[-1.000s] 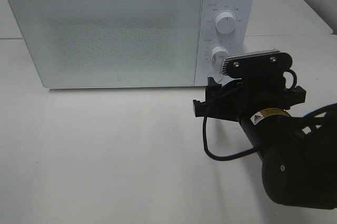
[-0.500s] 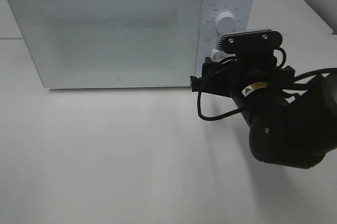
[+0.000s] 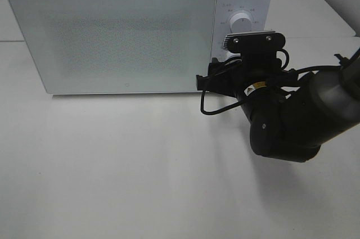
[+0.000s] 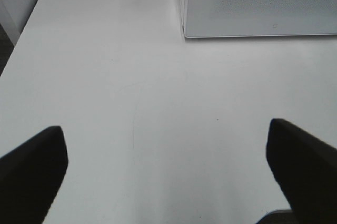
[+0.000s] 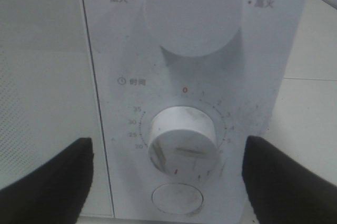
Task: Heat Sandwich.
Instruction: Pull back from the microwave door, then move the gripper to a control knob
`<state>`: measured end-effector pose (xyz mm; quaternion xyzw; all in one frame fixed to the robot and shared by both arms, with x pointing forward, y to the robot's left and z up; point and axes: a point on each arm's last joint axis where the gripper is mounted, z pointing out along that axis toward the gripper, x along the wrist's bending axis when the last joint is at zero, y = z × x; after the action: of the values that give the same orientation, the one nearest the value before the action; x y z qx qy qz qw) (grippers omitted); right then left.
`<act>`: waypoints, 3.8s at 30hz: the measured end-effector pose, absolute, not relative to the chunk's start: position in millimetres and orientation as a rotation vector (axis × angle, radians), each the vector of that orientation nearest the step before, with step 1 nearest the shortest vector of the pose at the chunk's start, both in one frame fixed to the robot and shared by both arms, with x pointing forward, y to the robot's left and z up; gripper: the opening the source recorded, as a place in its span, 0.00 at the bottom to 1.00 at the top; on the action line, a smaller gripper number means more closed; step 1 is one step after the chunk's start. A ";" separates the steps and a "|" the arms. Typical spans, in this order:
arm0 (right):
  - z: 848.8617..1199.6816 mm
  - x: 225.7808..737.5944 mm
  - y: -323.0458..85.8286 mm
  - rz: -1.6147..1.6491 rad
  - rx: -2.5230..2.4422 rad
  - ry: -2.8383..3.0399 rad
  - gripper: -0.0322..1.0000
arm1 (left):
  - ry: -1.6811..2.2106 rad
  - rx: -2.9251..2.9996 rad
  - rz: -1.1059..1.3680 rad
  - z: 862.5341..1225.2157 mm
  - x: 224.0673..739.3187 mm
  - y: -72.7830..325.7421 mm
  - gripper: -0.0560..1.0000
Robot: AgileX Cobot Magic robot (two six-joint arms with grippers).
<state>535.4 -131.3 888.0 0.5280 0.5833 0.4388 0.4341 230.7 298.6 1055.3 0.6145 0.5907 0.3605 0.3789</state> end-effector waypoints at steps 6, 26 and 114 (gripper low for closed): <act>884.0 546.3 -132.7 1.084 1.326 1.437 0.76 | 1.509 1.570 0.921 1055.3 230.7 298.6 0.97; 882.0 549.9 -132.1 1.083 1.328 1.428 0.47 | 1.509 1.570 0.921 1055.3 230.7 298.6 0.97; 880.4 550.9 -134.0 1.968 2.424 0.106 0.45 | 1.510 1.570 0.922 1055.3 230.7 298.7 0.97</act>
<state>550.9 -134.0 880.4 0.7758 0.0339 0.6300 0.0087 230.7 298.7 1055.3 0.6145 0.5908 0.3608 0.3785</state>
